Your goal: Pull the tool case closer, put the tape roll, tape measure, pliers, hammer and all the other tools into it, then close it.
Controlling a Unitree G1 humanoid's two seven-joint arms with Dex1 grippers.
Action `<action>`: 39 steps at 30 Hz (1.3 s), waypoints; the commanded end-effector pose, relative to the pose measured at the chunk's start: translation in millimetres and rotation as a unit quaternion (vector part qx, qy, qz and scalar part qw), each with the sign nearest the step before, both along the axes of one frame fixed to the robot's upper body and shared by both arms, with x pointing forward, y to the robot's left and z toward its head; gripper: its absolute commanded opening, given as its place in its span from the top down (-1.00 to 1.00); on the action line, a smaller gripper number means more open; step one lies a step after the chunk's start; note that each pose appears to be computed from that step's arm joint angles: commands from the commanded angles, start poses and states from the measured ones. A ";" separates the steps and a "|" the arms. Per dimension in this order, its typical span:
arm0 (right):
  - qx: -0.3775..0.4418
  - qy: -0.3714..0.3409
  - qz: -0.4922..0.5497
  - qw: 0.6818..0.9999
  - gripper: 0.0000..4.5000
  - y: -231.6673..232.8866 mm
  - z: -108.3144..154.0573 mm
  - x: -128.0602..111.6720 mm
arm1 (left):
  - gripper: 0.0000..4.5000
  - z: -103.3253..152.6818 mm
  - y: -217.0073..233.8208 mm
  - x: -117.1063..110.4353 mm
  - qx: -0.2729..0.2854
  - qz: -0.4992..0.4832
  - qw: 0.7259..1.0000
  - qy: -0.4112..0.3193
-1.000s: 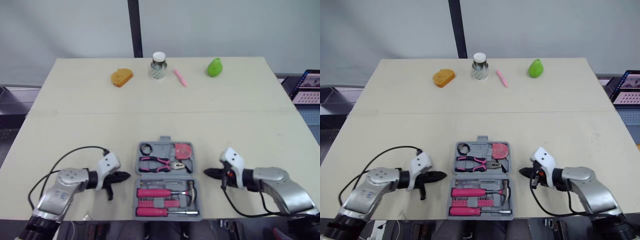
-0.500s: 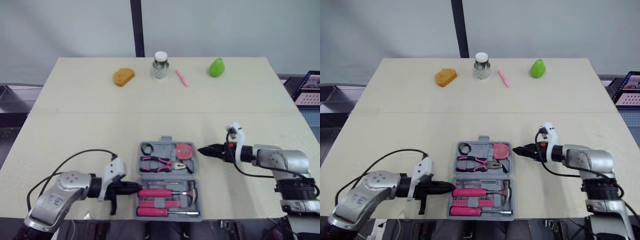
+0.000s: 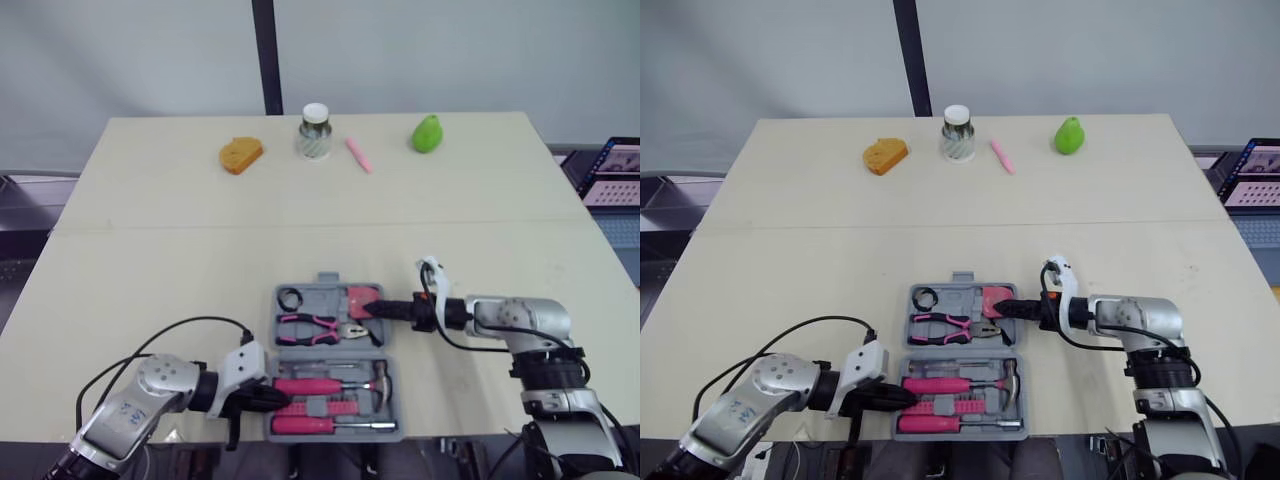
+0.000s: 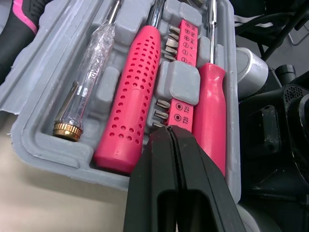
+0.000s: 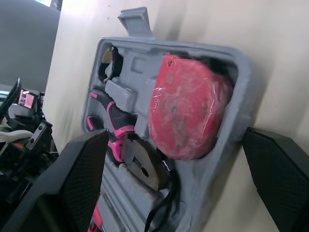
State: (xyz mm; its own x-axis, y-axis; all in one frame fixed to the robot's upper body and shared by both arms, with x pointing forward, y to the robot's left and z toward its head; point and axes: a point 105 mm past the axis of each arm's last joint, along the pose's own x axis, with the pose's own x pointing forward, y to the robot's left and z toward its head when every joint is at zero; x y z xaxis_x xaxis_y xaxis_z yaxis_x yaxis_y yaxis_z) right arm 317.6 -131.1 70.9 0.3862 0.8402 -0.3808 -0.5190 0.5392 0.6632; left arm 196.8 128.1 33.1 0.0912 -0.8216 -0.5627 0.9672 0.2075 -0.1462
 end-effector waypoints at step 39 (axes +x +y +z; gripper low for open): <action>0.060 -0.099 0.309 0.944 -0.99 30.0 68.2 -121.1 | 1.00 111.3 104.9 27.4 -0.026 0.225 0.972 -0.070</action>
State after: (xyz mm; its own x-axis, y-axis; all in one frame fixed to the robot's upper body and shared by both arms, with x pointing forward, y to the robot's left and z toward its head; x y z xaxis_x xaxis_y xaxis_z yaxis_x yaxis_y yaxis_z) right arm 198.2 -103.4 132.7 -0.1399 0.9576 -0.2518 -0.8039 0.0386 0.5935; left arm 220.8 233.6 139.8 0.4992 -0.7076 -0.5001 0.7911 0.6077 -0.0701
